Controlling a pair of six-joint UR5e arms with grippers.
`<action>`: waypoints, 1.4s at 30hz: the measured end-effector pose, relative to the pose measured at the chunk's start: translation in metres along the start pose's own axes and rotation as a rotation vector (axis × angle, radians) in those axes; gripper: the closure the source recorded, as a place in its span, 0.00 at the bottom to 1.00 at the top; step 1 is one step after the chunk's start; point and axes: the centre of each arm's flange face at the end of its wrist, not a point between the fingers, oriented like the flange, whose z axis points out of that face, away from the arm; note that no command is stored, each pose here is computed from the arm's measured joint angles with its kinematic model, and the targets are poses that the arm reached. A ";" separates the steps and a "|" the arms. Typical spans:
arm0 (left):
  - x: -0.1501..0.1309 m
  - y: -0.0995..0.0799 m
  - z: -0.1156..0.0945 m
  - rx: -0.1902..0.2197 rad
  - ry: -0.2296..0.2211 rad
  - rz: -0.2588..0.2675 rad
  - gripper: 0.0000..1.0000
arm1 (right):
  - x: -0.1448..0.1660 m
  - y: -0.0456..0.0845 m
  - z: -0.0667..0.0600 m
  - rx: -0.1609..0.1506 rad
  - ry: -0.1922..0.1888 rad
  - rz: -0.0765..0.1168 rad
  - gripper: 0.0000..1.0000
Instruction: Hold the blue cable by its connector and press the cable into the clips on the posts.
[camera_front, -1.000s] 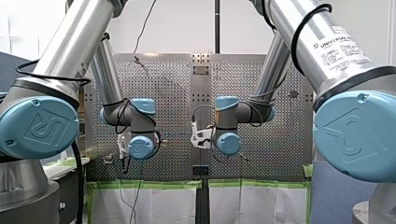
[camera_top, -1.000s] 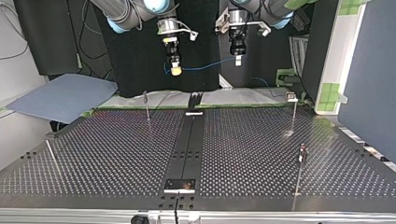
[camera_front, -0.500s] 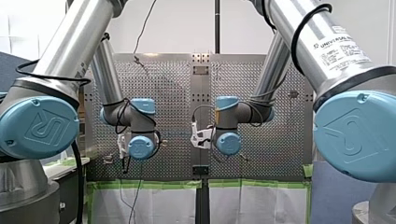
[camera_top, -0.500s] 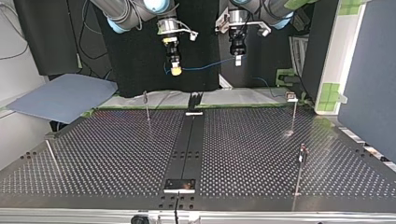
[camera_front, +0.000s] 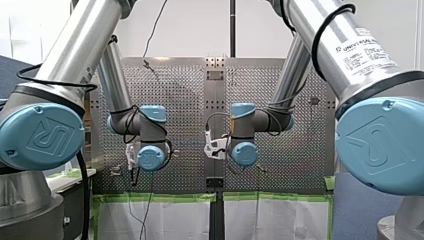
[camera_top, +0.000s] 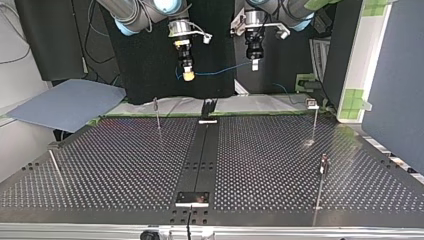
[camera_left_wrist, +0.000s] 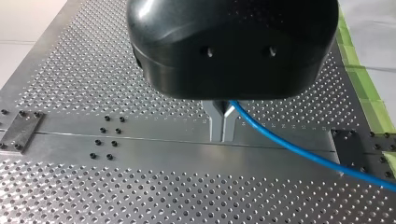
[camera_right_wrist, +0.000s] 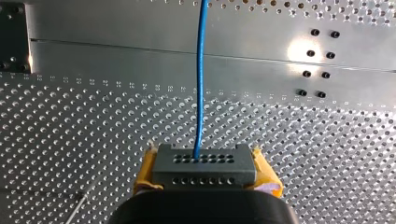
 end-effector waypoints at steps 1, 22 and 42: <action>0.000 0.000 0.000 0.000 0.000 0.000 1.00 | 0.000 0.000 0.000 0.000 0.000 0.000 1.00; 0.019 0.013 -0.014 -0.007 0.052 0.040 1.00 | -0.012 -0.008 -0.007 0.016 -0.036 -0.018 1.00; 0.038 0.021 -0.024 -0.010 0.104 0.074 1.00 | -0.067 -0.015 -0.024 0.038 -0.146 -0.053 1.00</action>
